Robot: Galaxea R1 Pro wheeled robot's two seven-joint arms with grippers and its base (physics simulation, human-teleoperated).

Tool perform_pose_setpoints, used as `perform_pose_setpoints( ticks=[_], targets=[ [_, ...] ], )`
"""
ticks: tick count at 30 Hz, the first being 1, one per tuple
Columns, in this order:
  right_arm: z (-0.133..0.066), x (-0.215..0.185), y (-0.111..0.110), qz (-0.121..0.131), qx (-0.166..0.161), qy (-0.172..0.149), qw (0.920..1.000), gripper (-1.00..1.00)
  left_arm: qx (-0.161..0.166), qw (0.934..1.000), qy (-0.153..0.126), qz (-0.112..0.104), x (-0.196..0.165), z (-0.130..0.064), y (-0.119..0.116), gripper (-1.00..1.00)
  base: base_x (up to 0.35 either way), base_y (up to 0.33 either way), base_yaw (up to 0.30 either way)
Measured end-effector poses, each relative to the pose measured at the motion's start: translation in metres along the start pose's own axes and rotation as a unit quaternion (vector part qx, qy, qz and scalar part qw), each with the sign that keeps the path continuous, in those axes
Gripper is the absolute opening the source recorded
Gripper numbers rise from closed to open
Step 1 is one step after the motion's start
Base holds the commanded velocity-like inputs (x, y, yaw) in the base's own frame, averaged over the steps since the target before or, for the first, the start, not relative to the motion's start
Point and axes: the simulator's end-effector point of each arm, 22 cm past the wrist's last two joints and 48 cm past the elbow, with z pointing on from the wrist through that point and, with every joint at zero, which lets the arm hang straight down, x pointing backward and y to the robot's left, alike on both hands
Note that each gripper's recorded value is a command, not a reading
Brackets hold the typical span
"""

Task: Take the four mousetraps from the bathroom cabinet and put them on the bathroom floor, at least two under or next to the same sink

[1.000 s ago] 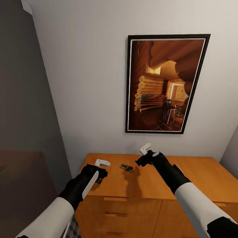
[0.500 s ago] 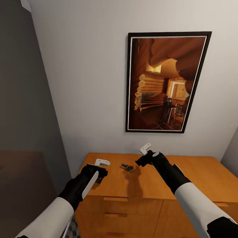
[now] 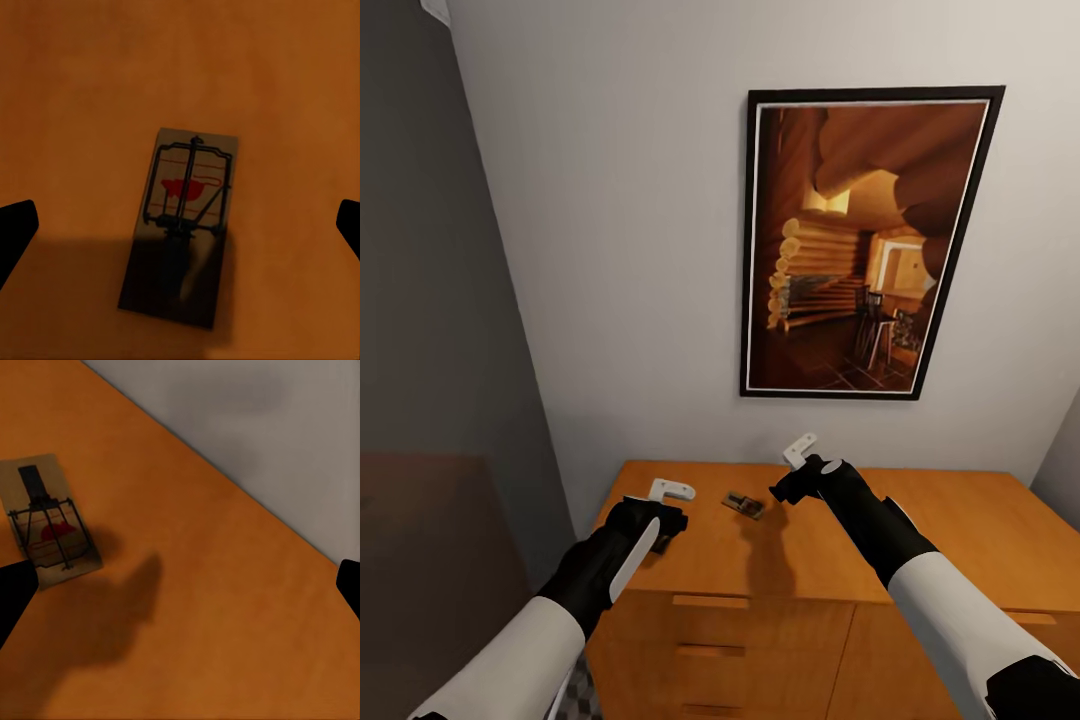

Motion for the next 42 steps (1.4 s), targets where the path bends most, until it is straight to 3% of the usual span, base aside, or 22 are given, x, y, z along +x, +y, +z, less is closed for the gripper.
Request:
perform_pose_setpoints(
  ticks=[42],
  targets=[
    [0.035, 0.03, 0.01, 0.0, 0.0, 0.004, 1.0, 1.0, -0.001, 1.0, 0.003, -0.001, 0.025, 0.038, -0.001, 1.0, 0.0, 0.0, 0.0]
  ],
)
